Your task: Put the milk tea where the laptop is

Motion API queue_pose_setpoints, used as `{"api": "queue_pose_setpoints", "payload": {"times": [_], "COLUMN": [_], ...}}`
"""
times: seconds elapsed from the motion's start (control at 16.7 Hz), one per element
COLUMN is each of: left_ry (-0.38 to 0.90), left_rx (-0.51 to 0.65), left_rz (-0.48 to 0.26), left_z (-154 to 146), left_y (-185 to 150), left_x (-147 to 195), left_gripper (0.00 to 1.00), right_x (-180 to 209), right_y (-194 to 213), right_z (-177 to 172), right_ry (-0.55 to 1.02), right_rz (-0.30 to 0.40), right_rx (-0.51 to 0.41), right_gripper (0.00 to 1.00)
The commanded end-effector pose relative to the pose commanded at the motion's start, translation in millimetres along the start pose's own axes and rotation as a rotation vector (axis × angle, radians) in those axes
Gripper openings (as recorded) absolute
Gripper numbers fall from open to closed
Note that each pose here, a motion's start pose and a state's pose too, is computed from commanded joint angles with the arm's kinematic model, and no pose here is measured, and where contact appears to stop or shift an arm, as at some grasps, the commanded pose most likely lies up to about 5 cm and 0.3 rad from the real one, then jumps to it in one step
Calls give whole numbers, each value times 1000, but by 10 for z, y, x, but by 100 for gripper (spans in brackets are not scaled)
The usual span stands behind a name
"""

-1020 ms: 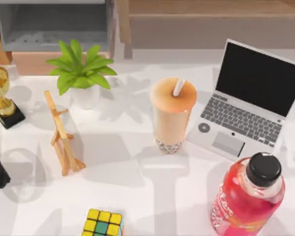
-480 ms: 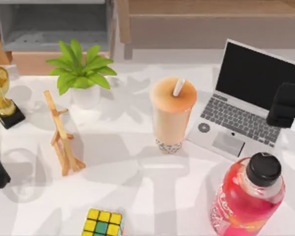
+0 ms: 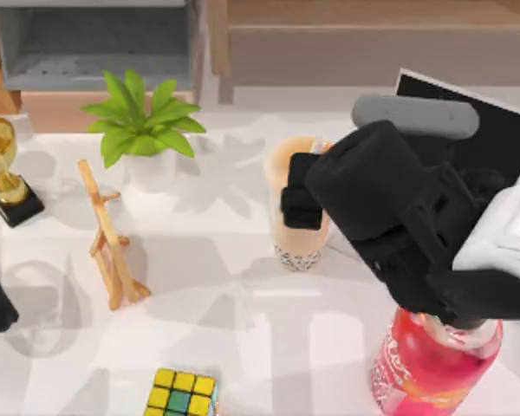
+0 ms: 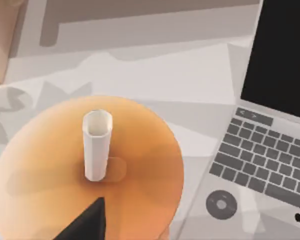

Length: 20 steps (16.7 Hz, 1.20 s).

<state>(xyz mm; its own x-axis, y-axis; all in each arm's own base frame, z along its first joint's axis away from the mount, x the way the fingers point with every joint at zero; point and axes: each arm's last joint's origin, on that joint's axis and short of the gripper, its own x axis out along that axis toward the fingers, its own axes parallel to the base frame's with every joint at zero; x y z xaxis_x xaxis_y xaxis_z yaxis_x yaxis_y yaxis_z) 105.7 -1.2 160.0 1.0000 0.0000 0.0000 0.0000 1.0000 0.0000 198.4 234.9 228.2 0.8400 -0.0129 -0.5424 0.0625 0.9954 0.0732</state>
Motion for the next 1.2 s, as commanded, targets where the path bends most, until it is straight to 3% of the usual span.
{"api": "queue_pose_setpoints", "payload": {"times": [0.42,0.96,1.2], "left_ry": [0,0,0], "left_rx": [0,0,0], "left_rz": [0,0,0], "left_z": [0,0,0], "left_y": [0,0,0], "left_x": [0,0,0], "left_gripper": [100,100,100], "right_x": [2,16,292], "right_y": [528,554,580], "right_z": [-342,-371,-375], "right_ry": [23,25,25], "right_rz": [-5,-10,-9], "right_rx": [-86,-94,-98], "right_gripper": [100,100,100]}}
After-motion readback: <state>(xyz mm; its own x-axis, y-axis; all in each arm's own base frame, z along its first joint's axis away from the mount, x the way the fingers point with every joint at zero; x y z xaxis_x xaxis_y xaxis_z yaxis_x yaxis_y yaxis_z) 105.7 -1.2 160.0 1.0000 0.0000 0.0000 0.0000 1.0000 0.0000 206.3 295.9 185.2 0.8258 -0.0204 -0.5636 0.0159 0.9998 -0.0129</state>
